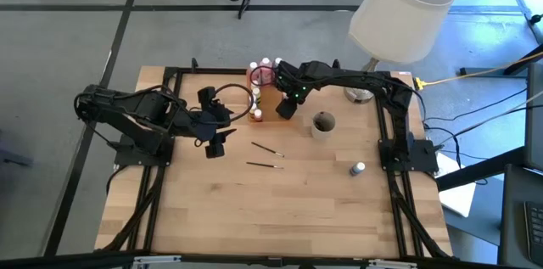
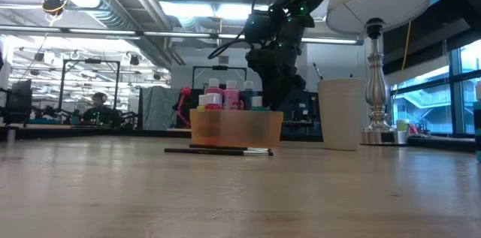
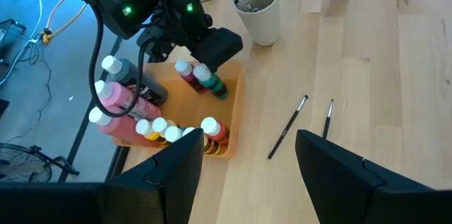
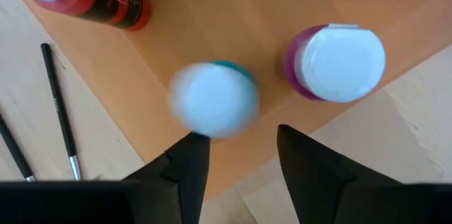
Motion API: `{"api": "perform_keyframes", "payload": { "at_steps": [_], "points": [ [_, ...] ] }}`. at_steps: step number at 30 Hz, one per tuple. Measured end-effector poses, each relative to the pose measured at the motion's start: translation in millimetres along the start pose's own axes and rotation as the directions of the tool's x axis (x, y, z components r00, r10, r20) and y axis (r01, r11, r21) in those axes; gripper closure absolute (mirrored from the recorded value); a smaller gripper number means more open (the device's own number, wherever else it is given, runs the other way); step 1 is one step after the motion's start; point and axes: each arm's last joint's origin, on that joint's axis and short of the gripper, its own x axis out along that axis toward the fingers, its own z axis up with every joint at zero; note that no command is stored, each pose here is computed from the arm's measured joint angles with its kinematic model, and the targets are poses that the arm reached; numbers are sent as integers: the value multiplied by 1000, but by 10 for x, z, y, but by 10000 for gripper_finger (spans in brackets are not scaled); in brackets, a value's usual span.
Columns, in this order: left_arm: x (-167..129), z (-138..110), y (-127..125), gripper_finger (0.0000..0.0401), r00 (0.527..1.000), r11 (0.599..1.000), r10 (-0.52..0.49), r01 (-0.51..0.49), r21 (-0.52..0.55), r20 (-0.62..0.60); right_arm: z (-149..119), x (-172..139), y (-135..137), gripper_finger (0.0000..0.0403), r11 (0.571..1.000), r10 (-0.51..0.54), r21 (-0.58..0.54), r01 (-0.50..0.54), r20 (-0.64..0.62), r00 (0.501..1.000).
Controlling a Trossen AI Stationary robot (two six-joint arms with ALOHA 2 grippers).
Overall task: Pick & Place Paint Supplies
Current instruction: Put the green paint bottle into the orange bin, then put the black paint brush into the light brown cup
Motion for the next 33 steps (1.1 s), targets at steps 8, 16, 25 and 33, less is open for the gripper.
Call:
{"api": "perform_keyframes", "payload": {
  "at_steps": [8,16,25,33],
  "points": [
    [0,0,0,180,1000,1000,0,0,0,0,-7,-1,33,235,1000,3,-5,-3,0,1000],
    [-1,-2,-9,180,1000,1000,-25,25,6,-5,-78,-44,49,234,1000,25,0,-25,-64,998],
    [-1,-2,-9,180,1000,999,-28,28,26,-5,-154,-457,159,234,1000,8,-30,-7,23,1000],
    [-2,-6,-31,180,994,995,-103,104,13,-21,-373,-1043,308,234,997,54,-57,-47,112,992]
  ]
}}
